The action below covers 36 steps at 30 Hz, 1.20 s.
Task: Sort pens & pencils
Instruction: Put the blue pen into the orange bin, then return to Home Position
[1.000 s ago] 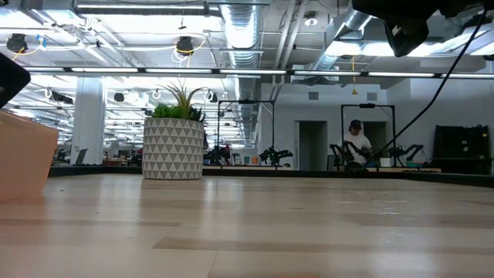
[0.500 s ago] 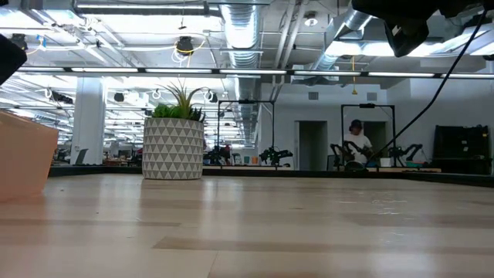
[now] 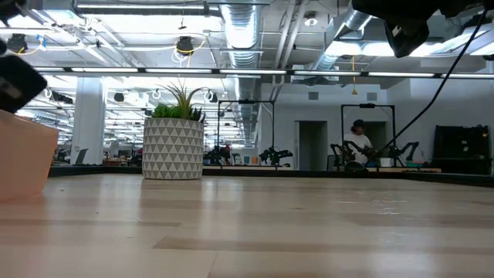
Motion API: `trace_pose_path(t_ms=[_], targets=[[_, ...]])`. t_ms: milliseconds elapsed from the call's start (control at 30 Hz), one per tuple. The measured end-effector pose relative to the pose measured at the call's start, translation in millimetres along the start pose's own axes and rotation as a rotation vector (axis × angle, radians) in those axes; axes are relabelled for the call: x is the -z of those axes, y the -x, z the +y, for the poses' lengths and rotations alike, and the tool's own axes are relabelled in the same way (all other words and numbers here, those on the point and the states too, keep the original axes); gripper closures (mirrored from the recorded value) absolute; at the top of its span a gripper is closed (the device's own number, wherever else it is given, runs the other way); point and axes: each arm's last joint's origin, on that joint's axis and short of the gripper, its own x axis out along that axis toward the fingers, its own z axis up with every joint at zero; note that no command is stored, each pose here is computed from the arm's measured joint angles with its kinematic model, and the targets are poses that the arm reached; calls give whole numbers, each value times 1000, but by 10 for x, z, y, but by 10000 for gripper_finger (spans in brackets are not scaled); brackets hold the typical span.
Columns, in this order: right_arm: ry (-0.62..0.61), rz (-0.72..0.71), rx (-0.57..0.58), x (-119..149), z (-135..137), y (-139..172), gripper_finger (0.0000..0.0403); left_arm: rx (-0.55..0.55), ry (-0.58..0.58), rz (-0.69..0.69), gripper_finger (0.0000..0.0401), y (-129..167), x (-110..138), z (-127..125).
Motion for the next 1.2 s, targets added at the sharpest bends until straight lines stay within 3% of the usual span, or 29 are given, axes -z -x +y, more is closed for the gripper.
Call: trace_pose_path(t_ms=[200, 400, 667, 733, 833, 1000, 1200], targets=[[-8, 0, 0, 0, 0, 0, 269, -26, 31, 132, 313, 11, 106, 60], [-26, 0, 0, 0, 1, 1, 269, 80, -77, 98, 309, 28, 72, -78], [-16, 16, 4, 19, -3, 1, 269, 354, -266, 48, 309, 11, -398, -605], [-15, 17, 4, 20, -3, 1, 269, 371, -339, 25, 309, 40, -548, -723], [-15, 17, 4, 20, -4, 2, 269, 283, -451, -3, 309, 47, -659, -765], [-6, 13, 39, 4, -77, -44, 269, -52, -580, -159, 309, -67, -969, -535], [165, 5, 77, -42, -173, -82, 269, -147, -603, -206, 309, -149, -1411, -14]])
